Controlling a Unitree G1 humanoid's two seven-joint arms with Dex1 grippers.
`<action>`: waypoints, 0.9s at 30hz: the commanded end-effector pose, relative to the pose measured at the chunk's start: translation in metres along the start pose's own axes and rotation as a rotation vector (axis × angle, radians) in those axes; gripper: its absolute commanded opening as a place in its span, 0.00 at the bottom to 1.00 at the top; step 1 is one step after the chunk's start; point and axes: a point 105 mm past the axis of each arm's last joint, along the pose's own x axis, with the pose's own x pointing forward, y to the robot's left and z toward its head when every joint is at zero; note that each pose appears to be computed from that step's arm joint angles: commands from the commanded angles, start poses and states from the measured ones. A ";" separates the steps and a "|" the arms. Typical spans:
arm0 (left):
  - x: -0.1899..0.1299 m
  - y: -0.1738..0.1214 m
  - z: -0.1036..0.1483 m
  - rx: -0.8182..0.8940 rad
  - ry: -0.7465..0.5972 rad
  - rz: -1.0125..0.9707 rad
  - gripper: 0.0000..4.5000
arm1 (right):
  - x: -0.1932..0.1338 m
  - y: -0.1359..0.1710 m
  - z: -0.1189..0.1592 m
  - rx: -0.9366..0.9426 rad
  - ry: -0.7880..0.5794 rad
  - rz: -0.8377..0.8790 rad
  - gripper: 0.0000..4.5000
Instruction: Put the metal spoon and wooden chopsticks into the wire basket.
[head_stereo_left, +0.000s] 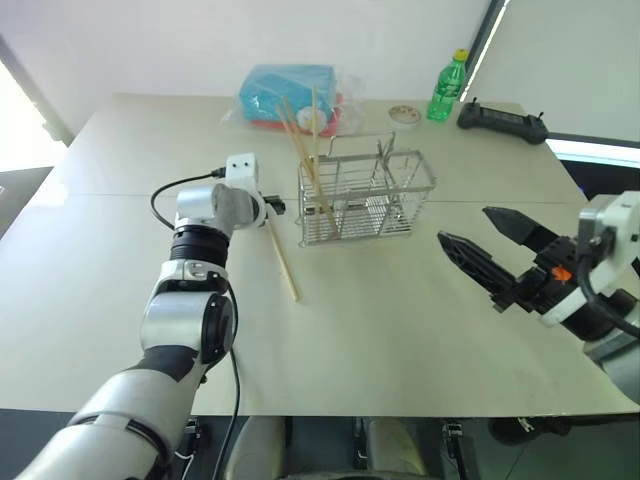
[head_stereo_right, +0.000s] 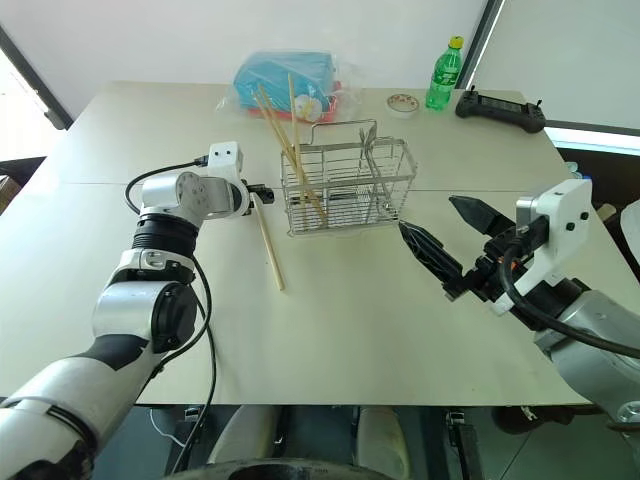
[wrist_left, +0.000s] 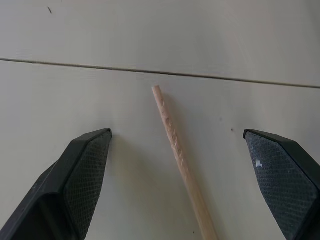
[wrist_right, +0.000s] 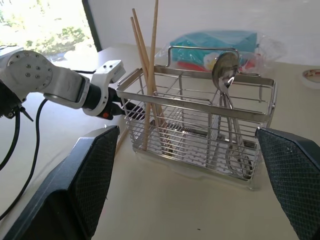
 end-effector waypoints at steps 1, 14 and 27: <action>0.005 -0.010 -0.009 0.006 0.047 -0.029 0.99 | -0.002 0.004 0.012 -0.035 -0.057 -0.001 1.00; 0.005 -0.011 -0.012 -0.032 0.070 -0.041 0.00 | -0.002 0.001 0.011 -0.025 -0.053 -0.008 1.00; -0.021 0.044 0.069 -0.214 -0.275 0.079 0.00 | 0.001 -0.004 0.012 -0.024 -0.039 0.006 1.00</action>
